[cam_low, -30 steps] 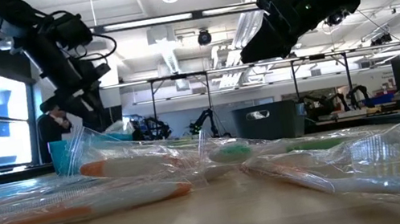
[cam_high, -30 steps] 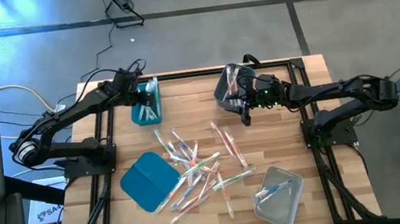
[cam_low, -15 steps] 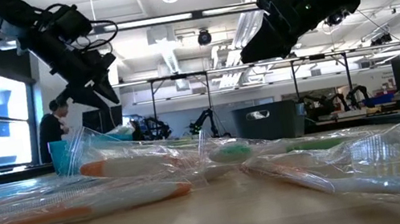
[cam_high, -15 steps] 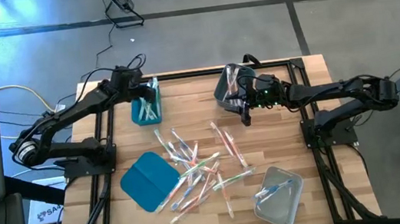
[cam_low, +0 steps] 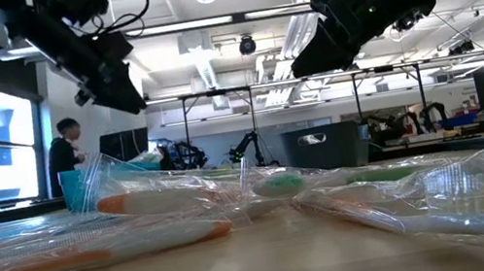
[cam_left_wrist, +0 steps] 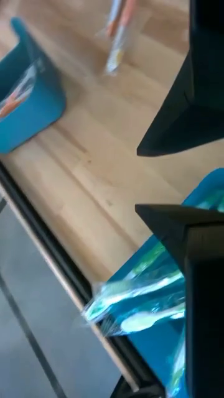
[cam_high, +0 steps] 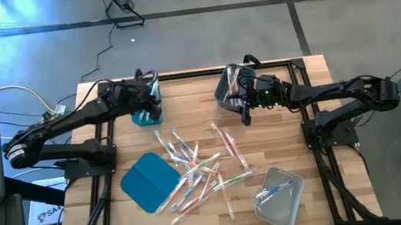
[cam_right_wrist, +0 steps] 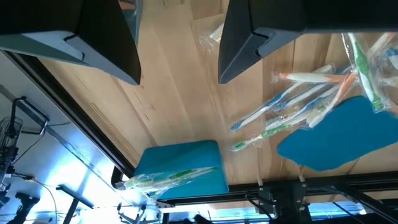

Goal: Pick & Place Toothbrushes
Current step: Put the orange toothbrush into the dark gray bin

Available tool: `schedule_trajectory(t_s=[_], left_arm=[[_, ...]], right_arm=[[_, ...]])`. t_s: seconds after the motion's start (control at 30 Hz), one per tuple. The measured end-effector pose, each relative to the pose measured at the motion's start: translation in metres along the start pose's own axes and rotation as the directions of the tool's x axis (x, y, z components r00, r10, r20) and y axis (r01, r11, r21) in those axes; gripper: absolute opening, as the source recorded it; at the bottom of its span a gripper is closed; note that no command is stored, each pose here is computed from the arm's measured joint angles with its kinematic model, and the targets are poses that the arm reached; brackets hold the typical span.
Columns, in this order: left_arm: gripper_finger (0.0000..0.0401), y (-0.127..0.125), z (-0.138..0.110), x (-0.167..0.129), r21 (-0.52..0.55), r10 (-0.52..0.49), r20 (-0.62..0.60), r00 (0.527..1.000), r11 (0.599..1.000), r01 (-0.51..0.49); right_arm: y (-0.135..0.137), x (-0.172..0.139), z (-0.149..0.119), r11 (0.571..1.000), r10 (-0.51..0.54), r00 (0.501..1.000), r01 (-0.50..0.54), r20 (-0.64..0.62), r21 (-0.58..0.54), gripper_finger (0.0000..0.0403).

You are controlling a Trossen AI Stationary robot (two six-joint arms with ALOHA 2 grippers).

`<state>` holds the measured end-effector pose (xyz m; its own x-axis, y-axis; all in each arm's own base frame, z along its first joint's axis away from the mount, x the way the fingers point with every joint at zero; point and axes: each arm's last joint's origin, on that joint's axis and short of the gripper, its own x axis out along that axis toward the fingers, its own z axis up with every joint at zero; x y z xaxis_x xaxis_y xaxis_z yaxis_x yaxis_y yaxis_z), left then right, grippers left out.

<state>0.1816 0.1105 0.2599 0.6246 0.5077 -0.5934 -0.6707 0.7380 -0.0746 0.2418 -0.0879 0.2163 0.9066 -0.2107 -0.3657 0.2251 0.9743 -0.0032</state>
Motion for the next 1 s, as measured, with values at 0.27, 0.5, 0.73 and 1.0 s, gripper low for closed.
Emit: schedule_trajectory(t_s=[0.27, 0.5, 0.73, 1.0], left_arm=[[0.0048, -0.025, -0.008, -0.009, 0.139, -0.082, -0.028, 0.996, 0.987, 0.085], [0.0004, -0.041, -0.009, -0.016, 0.195, -0.088, 0.025, 0.996, 0.977, 0.082], [0.0002, -0.049, -0.015, -0.021, 0.269, -0.158, 0.110, 0.981, 0.955, 0.124], [0.0001, -0.046, -0.046, -0.010, 0.284, -0.262, 0.193, 0.946, 0.937, 0.201]], right_arm=[[0.000, 0.000, 0.000, 1.000, 0.008, 1.000, -0.008, 0.001, 0.003, 0.0207], [0.000, 0.000, 0.000, 1.000, 0.008, 1.000, -0.008, 0.000, 0.003, 0.0207], [0.000, 0.000, 0.000, 1.000, 0.008, 1.000, -0.008, 0.000, 0.003, 0.0207], [0.000, 0.000, 0.000, 1.000, 0.008, 1.000, -0.008, -0.002, 0.003, 0.0207]])
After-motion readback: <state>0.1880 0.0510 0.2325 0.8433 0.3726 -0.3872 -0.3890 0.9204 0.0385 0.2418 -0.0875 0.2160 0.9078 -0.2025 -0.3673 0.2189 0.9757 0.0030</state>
